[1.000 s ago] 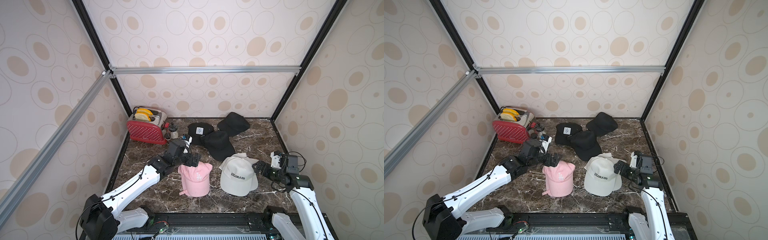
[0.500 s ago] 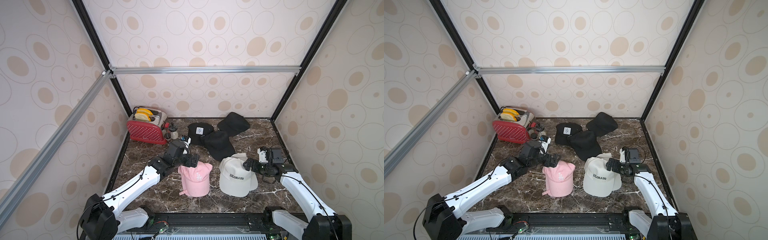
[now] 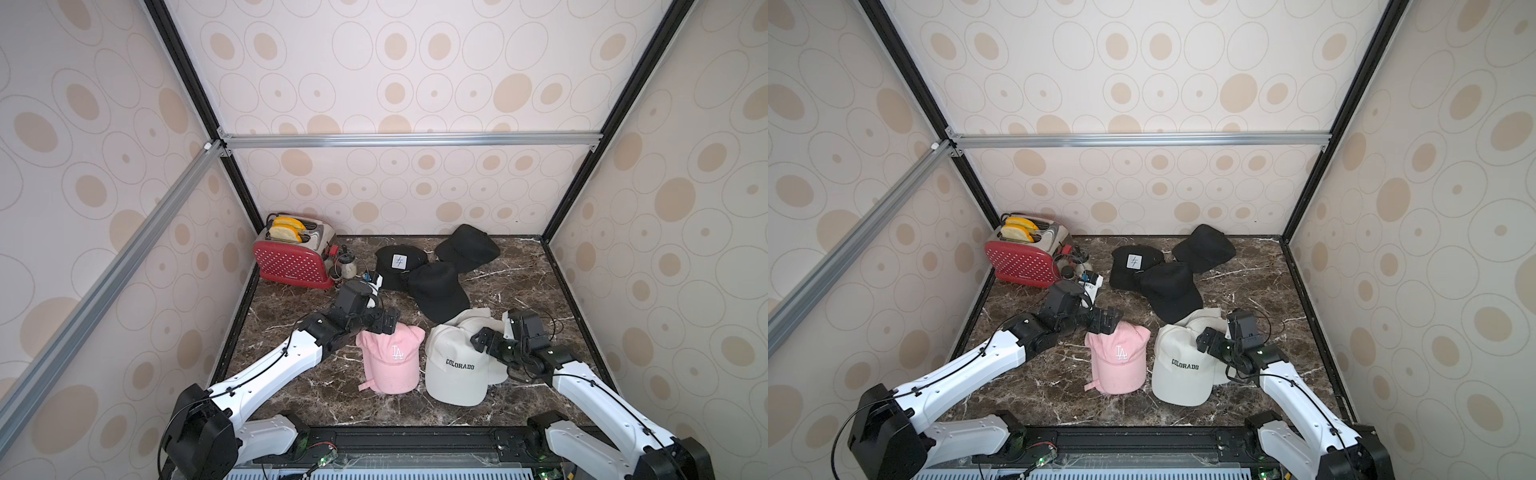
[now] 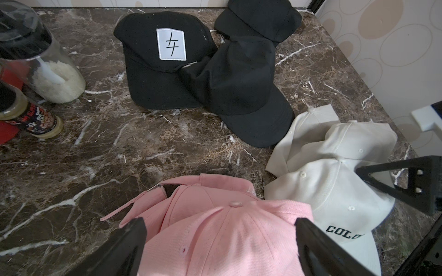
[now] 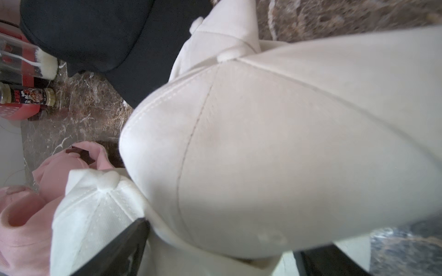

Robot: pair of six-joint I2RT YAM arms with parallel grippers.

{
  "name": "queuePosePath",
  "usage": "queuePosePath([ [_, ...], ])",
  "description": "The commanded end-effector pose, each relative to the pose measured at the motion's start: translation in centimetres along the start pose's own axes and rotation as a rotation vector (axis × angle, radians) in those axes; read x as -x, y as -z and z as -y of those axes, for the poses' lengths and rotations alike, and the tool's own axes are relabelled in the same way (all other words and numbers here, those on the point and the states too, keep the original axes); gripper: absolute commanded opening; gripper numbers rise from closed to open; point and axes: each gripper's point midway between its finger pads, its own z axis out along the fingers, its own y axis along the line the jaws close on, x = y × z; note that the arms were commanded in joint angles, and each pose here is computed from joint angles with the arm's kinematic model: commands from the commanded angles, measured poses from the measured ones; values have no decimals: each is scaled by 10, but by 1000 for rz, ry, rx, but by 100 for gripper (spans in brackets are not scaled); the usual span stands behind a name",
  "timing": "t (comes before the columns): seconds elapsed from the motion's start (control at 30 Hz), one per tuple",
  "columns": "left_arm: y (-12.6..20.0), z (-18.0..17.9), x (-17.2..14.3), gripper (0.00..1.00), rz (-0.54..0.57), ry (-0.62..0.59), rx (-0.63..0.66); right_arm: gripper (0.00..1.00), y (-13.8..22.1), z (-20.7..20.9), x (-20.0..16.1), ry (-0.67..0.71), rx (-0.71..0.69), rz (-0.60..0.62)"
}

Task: Stack the baseball caps by color
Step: Pick up the baseball cap.

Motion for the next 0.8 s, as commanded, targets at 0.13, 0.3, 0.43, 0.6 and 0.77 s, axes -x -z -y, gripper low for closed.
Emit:
queuePosePath([
  [0.13,0,1,5,99,11,8,-8,98,51,-1,42,246,-164,141],
  [0.3,1,1,5,99,11,-2,-9,100,77,-36,38,468,-72,67],
  [0.43,-1,14,3,99,-5,-20,-84,100,68,-63,26,649,7,-4],
  [0.6,-2,31,-1,99,-34,-51,-178,91,49,-78,-5,884,12,-197],
  [0.77,-2,25,-1,99,-32,-52,-148,80,38,-78,-28,980,-1,-309],
])
